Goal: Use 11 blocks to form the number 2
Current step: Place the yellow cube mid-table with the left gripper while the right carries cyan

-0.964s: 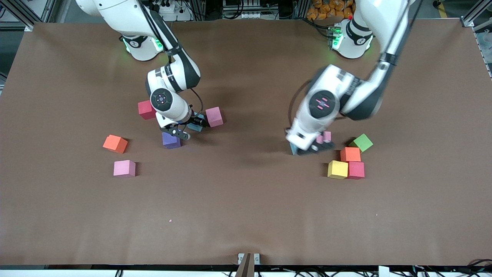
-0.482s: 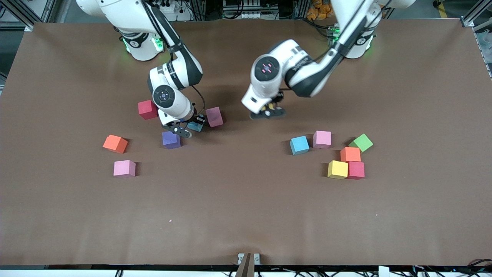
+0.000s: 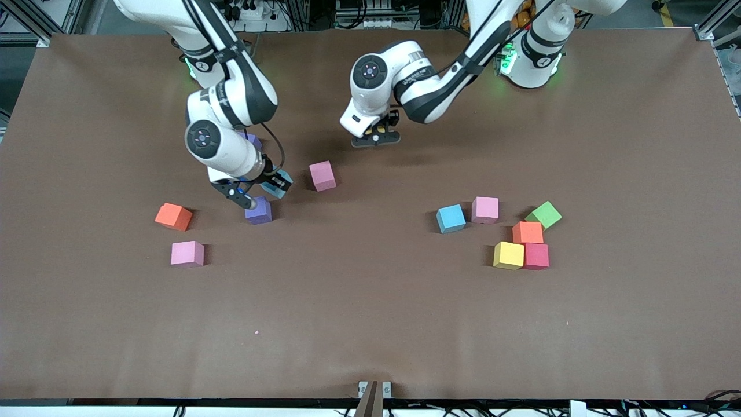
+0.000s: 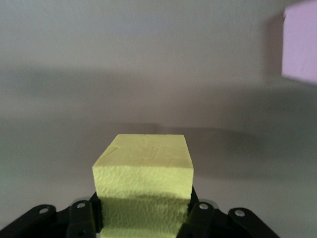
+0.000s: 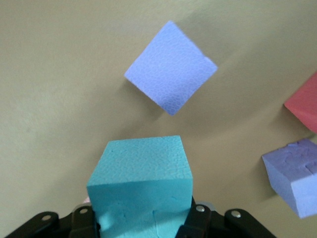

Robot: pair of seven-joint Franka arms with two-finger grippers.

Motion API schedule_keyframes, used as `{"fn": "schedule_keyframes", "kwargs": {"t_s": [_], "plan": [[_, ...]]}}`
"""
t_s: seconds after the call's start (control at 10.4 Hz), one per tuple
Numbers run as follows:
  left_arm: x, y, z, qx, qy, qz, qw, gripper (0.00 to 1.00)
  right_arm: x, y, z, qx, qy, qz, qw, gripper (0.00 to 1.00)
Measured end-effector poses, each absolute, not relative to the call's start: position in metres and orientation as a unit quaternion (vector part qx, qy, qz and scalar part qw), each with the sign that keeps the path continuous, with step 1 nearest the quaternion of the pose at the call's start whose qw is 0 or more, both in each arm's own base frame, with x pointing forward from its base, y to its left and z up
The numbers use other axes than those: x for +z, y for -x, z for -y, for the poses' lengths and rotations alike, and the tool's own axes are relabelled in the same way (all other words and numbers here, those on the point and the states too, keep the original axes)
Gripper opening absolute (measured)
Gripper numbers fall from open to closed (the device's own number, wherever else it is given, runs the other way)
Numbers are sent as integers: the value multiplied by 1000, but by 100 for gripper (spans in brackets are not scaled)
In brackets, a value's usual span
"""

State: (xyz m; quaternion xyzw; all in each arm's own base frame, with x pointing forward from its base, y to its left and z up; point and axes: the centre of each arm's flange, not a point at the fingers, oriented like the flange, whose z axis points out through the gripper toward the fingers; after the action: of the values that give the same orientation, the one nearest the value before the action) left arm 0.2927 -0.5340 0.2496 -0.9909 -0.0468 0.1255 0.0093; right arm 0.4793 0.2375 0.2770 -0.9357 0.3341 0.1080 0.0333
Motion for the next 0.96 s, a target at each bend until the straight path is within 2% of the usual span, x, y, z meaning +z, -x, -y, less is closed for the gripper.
{"fn": "schedule_keyframes", "kwargs": {"t_s": [0.29, 0.67, 0.77, 0.96], "plan": [[220, -262, 527, 131, 991, 35, 9, 59, 282, -482, -241, 105, 922, -371, 34, 57], [198, -245, 514, 119, 993, 13, 15, 59, 295, -490, -243, 97, 906, -410, 41, 57], [198, -245, 514, 119, 993, 14, 14, 62, 297, -492, -244, 95, 903, -416, 42, 57], [201, -248, 516, 116, 993, 23, 9, 79, 298, -492, -244, 96, 902, -418, 42, 57]]}}
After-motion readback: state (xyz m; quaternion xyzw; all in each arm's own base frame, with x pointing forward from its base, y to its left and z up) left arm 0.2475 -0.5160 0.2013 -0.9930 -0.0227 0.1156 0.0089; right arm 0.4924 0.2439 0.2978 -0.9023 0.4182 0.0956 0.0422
